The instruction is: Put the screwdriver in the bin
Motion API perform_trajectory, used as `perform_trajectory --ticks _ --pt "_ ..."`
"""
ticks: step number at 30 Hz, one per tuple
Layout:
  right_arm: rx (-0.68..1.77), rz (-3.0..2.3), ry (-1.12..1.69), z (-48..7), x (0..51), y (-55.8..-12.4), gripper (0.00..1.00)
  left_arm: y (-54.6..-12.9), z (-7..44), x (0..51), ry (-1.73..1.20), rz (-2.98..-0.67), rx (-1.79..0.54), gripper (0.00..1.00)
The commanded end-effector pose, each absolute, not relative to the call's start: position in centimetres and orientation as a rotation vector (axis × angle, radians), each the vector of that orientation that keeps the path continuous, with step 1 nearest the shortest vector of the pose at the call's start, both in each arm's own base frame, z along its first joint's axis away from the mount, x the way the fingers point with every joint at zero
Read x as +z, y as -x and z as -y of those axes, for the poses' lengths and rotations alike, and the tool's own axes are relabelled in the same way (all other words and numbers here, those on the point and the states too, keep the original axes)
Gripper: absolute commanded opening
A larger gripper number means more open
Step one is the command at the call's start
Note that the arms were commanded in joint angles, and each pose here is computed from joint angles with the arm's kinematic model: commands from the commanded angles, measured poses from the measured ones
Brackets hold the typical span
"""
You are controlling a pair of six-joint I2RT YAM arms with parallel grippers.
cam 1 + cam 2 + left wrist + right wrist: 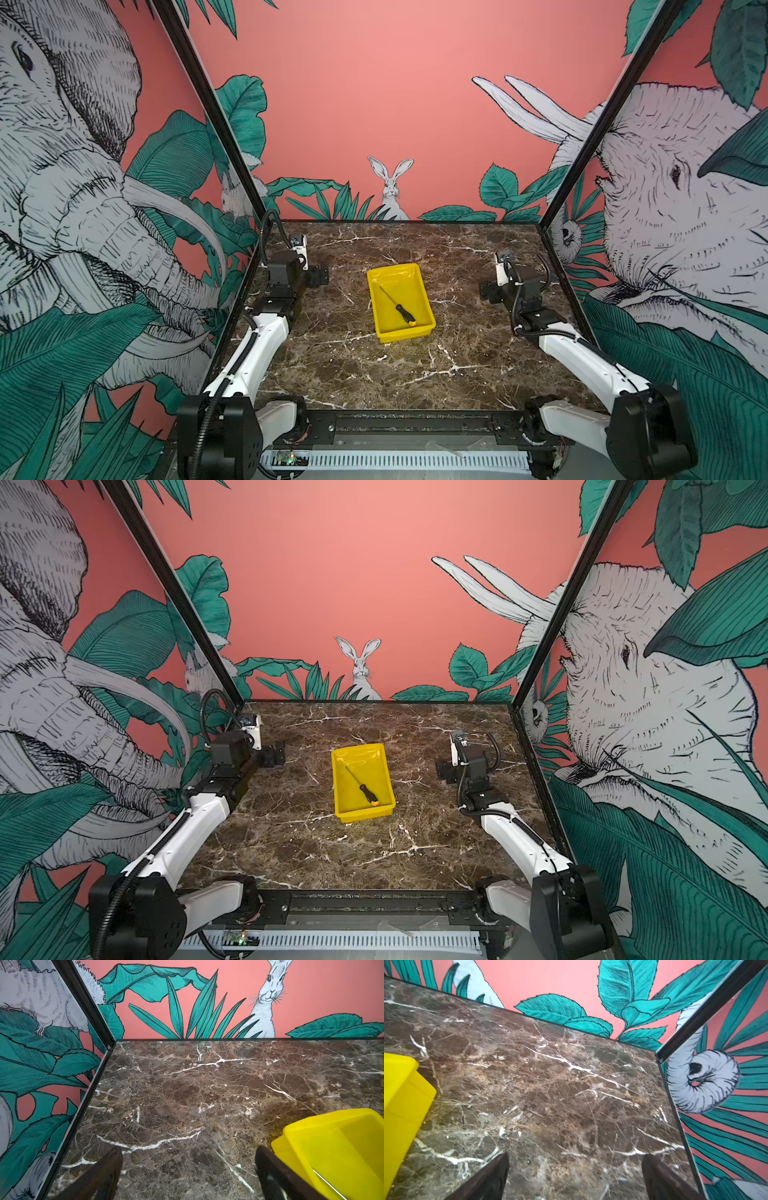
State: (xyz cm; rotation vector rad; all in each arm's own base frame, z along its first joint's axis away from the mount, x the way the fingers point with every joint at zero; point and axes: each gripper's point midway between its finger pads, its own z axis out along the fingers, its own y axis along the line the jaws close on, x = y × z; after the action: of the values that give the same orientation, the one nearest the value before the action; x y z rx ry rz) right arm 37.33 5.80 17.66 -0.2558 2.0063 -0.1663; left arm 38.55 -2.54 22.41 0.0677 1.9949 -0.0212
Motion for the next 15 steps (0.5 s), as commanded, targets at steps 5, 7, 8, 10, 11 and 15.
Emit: perform_trajectory --ticks 5,7,8,10,11,15 --pt "-0.391 -1.811 0.133 -1.7 16.4 -38.7 0.99 -38.7 2.9 24.6 -0.102 -1.902 -0.028 1.0" --pt "-0.433 -1.802 0.096 -0.9 15.7 -38.6 0.99 -38.7 2.9 24.8 -0.11 -1.897 -0.018 1.0" --pt "-0.407 -1.846 0.111 -1.2 15.0 -38.5 0.99 -38.7 2.8 24.8 -0.115 -1.895 -0.012 1.0" --pt "-0.374 -1.869 0.1 -1.0 14.1 -38.5 0.99 -38.8 2.7 24.7 -0.126 -1.891 0.006 1.0" --pt "-0.375 -1.863 0.089 -0.8 13.7 -38.7 0.99 -38.8 2.5 24.5 -0.126 -1.894 0.023 1.0" --pt "-0.36 -1.862 0.117 -1.2 11.7 -38.9 0.99 -38.9 1.9 23.9 -0.138 -1.906 0.068 1.0"
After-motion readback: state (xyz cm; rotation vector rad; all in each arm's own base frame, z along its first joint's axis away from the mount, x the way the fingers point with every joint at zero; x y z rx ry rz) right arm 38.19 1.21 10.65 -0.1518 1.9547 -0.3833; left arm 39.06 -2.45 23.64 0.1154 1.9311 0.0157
